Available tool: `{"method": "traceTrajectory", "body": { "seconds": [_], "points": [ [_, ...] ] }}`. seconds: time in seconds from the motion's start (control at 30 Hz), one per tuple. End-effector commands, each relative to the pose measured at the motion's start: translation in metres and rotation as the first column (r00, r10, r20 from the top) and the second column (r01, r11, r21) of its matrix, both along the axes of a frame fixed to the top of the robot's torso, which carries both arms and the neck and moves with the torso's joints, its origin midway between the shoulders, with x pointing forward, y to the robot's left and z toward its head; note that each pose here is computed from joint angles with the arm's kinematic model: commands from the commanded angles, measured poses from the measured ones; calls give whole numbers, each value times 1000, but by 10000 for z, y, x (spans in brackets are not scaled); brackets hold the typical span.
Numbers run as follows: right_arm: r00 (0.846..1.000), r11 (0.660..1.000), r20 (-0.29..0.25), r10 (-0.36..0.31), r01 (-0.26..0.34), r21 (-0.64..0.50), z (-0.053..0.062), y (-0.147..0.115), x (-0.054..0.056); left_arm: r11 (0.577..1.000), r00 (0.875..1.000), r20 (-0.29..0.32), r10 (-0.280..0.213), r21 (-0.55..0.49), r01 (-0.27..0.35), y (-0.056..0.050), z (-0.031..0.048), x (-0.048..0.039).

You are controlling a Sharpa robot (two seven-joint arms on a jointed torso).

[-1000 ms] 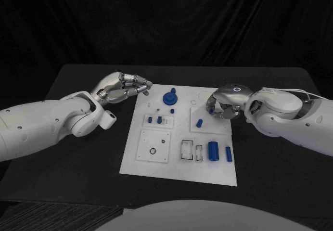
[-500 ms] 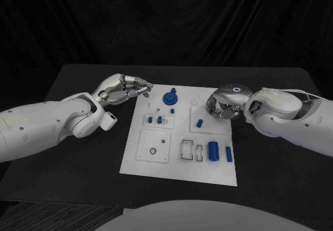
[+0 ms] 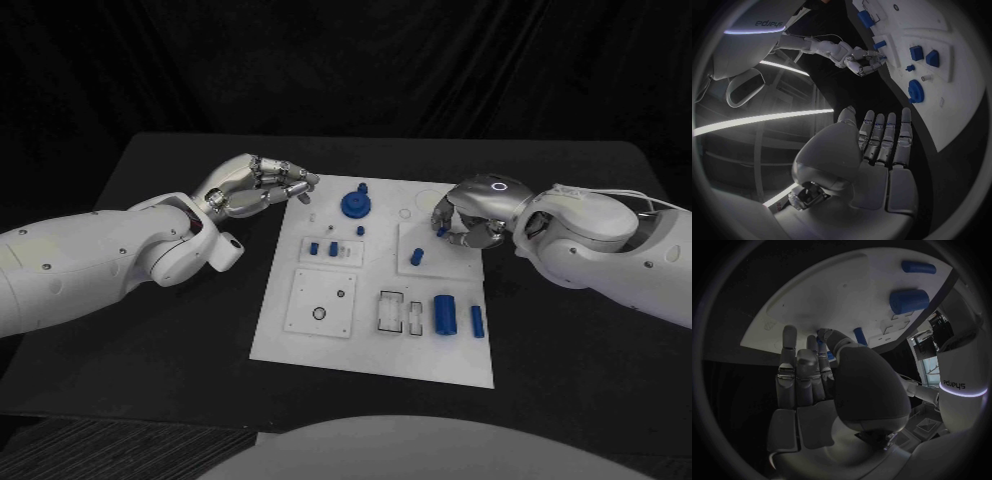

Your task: Assemble the parts on the task board

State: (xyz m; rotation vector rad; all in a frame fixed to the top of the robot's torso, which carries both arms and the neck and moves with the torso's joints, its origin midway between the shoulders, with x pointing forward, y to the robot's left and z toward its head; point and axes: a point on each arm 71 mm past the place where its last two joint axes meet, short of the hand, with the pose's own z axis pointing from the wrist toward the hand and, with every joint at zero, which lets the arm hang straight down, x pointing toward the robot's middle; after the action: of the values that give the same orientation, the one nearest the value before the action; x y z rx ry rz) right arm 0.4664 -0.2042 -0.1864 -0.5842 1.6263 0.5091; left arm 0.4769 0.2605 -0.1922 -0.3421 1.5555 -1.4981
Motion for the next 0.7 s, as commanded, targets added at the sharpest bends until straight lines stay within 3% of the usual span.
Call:
{"method": "traceTrajectory", "body": {
  "seconds": [0.03,0.7],
  "points": [
    [999,1000,48,4,-5,31,83,10,-2,1000,1000,-4,-10,-12,10,-16,-2,-5],
    [995,998,99,16,-22,58,353,60,-65,1000,1000,-8,-10,-10,10,-3,-7,-5]
  ]
}}
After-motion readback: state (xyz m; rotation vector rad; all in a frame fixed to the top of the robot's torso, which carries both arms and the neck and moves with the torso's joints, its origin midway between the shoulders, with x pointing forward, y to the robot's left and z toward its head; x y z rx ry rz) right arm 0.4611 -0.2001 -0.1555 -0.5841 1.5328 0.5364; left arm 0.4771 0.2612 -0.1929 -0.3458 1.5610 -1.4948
